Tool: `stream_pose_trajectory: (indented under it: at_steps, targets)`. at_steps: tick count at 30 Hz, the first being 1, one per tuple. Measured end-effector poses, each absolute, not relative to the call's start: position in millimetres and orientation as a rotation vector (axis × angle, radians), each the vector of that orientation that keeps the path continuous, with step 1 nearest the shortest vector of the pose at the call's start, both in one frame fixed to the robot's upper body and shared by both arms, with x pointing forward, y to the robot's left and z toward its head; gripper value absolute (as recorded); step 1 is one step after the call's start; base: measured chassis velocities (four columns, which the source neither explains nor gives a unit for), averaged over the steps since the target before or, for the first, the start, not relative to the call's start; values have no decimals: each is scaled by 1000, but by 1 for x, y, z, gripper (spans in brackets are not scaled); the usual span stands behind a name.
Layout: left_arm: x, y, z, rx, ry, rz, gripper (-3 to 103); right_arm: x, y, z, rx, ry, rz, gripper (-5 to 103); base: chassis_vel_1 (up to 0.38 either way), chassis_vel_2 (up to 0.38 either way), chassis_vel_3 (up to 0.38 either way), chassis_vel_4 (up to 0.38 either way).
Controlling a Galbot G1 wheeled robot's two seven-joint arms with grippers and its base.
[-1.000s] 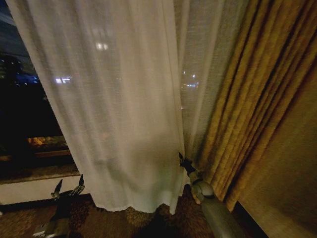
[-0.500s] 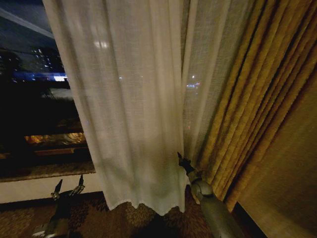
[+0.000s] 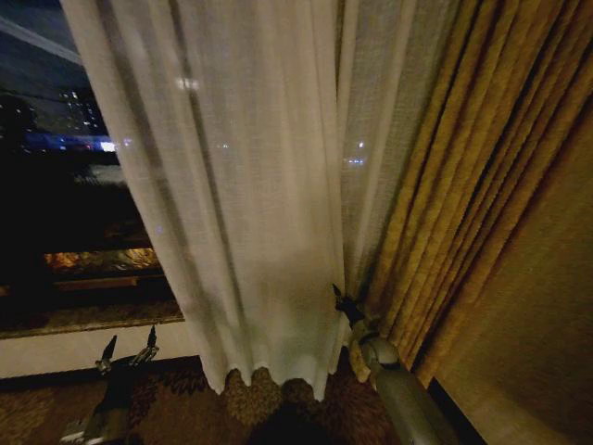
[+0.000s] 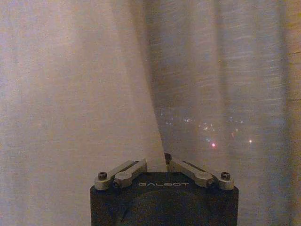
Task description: Open the curtains by pulling them apart, changing their state from closed to fully open.
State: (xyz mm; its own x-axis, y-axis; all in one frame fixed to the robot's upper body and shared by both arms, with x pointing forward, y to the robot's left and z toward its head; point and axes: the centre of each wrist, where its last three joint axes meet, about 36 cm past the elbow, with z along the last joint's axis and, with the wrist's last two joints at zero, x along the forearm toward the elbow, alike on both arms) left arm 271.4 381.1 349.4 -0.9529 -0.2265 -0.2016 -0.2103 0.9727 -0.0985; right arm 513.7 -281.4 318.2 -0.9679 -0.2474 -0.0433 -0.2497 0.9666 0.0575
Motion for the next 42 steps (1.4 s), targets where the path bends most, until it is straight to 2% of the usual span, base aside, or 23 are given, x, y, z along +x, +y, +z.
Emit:
stream_pose_trajectory:
  at_steps: [7, 22, 30, 42]
  targets:
    - [271, 381, 349, -325, 2908, -112, 100, 514, -278, 318, -387, 3065, 94, 0, -236, -243, 235, 244]
    - [271, 381, 349, -326, 2908, -111, 100, 531, -266, 323, -439, 3059, -7, 0, -5, -10, 14, 2]
    - [271, 381, 349, -326, 2908, -112, 100, 564, -283, 333, -68, 3122, -89, 0, 0, 0, 0, 0]
    - [271, 381, 349, -326, 2908, -112, 100, 585, -314, 342, 222, 3117, -206, 0, 0, 0, 0, 0]
